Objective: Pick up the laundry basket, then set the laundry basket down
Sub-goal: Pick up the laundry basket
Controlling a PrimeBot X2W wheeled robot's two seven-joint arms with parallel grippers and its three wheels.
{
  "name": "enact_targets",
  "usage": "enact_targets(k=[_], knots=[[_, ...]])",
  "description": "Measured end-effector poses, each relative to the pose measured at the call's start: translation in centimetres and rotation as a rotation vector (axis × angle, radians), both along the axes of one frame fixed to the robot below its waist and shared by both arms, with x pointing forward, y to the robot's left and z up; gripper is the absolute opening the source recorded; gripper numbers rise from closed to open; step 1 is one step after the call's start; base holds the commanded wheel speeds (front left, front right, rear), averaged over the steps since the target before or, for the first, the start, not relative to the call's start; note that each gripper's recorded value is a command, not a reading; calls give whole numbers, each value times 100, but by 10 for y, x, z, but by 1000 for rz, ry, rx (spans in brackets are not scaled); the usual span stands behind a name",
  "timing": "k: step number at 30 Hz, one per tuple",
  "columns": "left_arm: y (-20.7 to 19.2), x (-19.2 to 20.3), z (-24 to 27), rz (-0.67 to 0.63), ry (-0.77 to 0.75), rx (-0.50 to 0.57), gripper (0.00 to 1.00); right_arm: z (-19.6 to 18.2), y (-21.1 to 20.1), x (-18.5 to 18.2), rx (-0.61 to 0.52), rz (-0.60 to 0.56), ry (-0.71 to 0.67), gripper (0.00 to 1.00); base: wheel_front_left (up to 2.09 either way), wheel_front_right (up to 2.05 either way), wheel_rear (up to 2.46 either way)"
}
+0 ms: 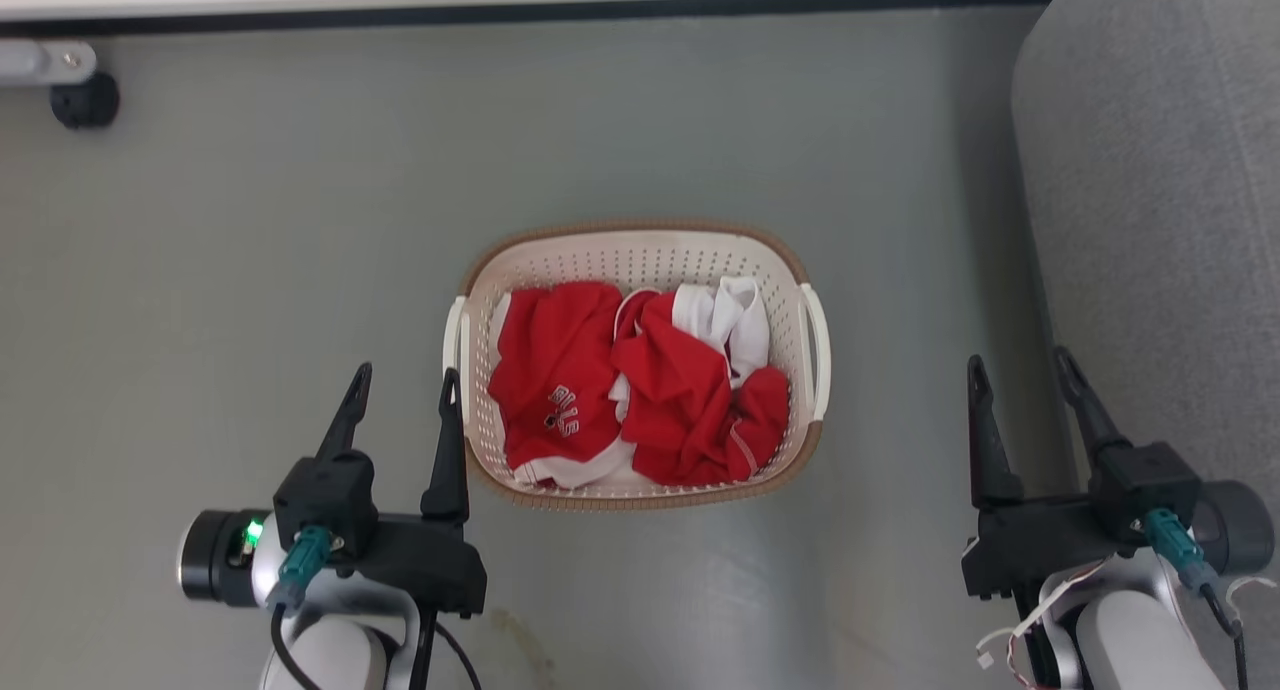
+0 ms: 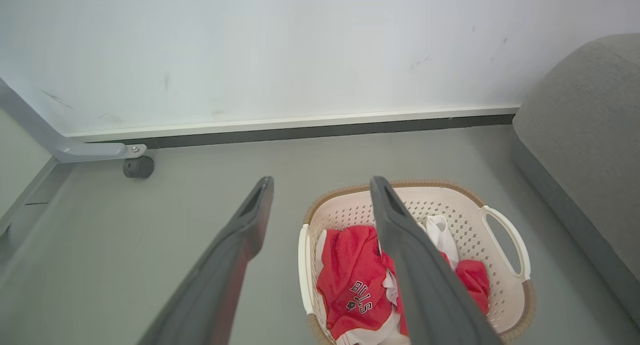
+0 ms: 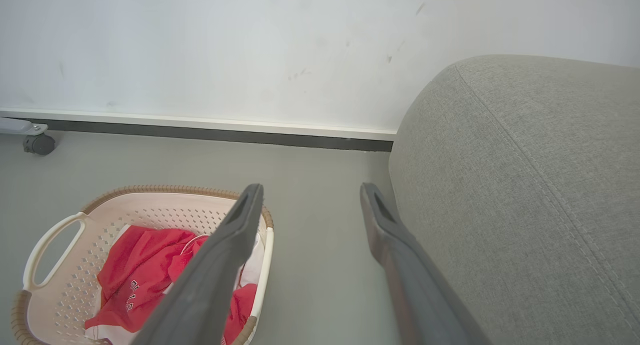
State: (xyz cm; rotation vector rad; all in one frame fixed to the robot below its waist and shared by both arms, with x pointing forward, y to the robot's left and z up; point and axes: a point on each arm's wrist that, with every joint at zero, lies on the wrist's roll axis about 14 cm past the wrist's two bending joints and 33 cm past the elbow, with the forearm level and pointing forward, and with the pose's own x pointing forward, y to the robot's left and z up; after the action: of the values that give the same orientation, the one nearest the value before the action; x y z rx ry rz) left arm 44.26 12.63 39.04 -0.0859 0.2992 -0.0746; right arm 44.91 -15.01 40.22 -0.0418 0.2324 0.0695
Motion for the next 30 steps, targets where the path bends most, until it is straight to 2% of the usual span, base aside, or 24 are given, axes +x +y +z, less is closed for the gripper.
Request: enact_targets(k=[22,30], knots=[[-6,30,-79,-39,160,-1,100,-69,11,47,-30,47,103,100,0,0,0],[-2,38,-105,-49,225,9,100,-103,18,54,-36,78,185,100,0,0,0]])
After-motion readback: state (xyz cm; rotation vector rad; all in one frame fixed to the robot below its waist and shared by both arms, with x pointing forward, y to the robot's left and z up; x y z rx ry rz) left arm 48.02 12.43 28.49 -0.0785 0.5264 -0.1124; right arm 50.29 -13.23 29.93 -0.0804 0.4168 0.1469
